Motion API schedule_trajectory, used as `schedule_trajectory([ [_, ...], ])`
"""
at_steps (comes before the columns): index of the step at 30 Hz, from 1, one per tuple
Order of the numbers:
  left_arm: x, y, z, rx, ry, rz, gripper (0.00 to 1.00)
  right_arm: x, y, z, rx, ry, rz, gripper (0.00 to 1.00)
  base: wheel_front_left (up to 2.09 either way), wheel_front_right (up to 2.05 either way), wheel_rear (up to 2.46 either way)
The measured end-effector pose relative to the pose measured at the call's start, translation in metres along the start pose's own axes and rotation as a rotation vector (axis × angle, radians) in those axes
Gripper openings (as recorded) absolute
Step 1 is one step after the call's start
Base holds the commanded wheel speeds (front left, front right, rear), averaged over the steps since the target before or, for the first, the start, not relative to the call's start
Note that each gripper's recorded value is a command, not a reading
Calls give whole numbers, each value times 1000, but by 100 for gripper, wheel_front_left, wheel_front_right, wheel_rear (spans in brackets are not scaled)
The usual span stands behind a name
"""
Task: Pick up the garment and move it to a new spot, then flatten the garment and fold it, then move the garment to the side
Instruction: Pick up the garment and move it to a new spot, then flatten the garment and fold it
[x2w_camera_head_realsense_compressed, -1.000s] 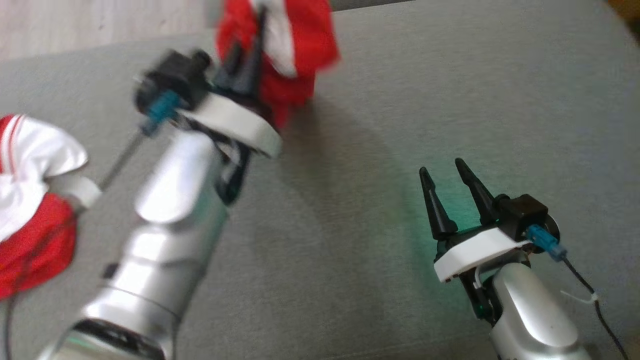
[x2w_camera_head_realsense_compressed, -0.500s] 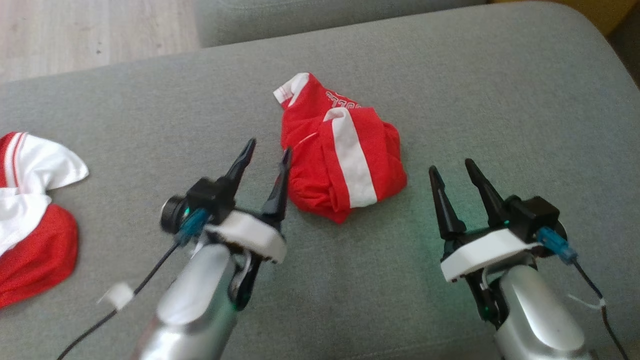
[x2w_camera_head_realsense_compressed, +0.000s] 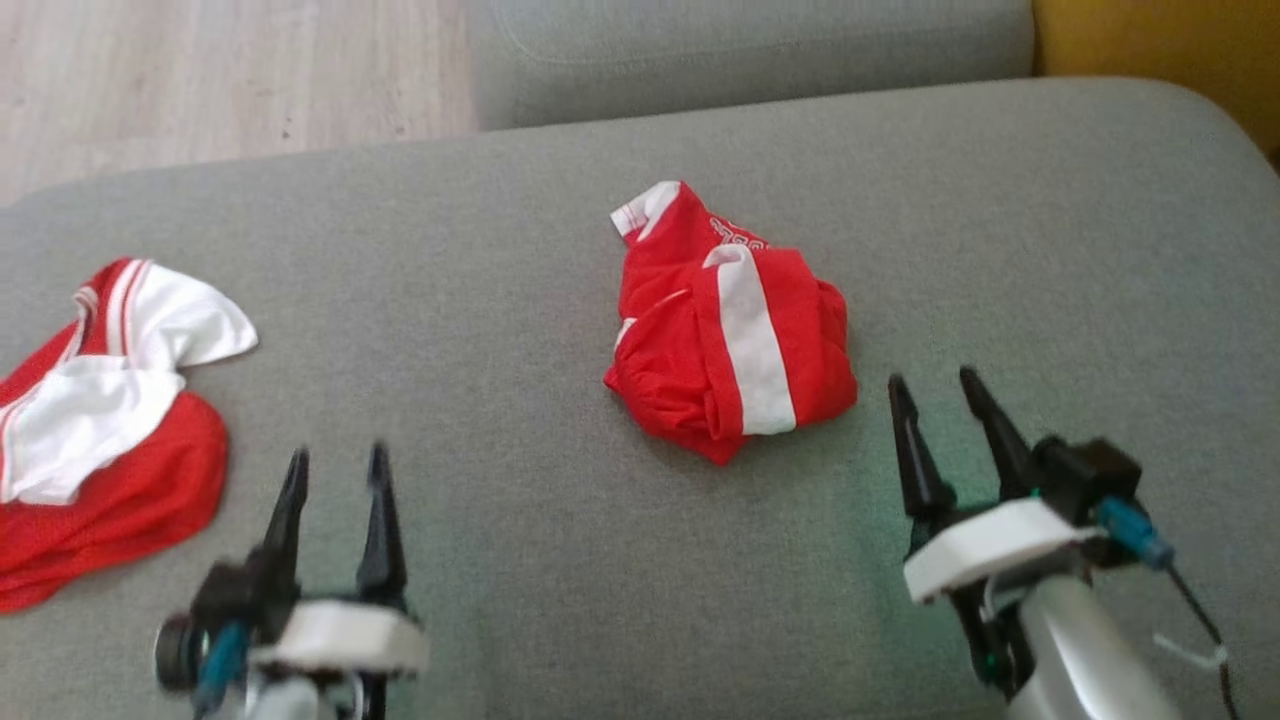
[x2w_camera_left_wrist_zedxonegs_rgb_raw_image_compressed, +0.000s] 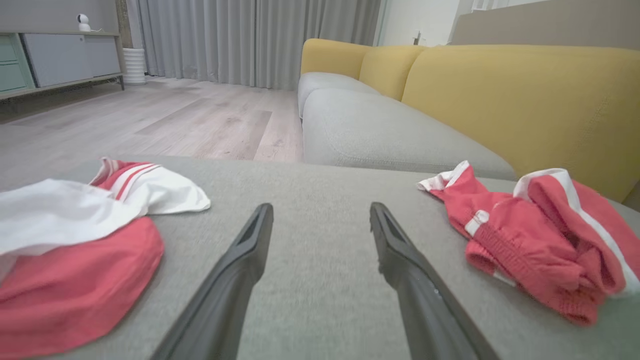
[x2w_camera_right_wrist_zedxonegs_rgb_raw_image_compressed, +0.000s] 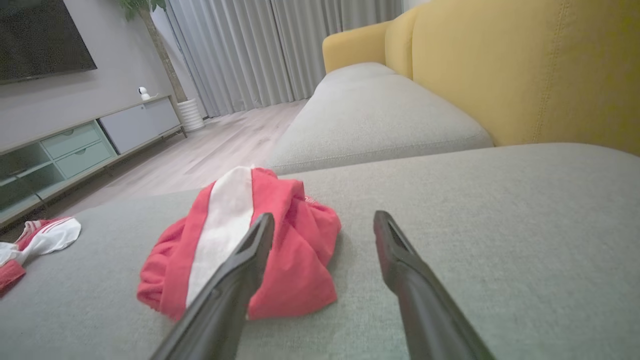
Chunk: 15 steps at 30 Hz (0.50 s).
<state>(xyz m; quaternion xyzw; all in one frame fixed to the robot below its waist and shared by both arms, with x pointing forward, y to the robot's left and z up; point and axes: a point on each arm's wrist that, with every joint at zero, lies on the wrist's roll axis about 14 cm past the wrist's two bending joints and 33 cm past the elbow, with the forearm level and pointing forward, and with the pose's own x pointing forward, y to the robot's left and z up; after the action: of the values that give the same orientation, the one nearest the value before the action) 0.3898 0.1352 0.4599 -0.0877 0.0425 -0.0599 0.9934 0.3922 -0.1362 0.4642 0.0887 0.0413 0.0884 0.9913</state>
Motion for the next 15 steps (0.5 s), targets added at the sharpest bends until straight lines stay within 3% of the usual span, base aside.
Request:
schedule_trajectory([
  [6,-30,14,-20,0,50,41,100,-13,6,-16,1,44,9,100,0,0,0],
  [15,-37,13,-22,-8,55,38,100,-13,17,-23,-8,67,45,100,0,0,0],
])
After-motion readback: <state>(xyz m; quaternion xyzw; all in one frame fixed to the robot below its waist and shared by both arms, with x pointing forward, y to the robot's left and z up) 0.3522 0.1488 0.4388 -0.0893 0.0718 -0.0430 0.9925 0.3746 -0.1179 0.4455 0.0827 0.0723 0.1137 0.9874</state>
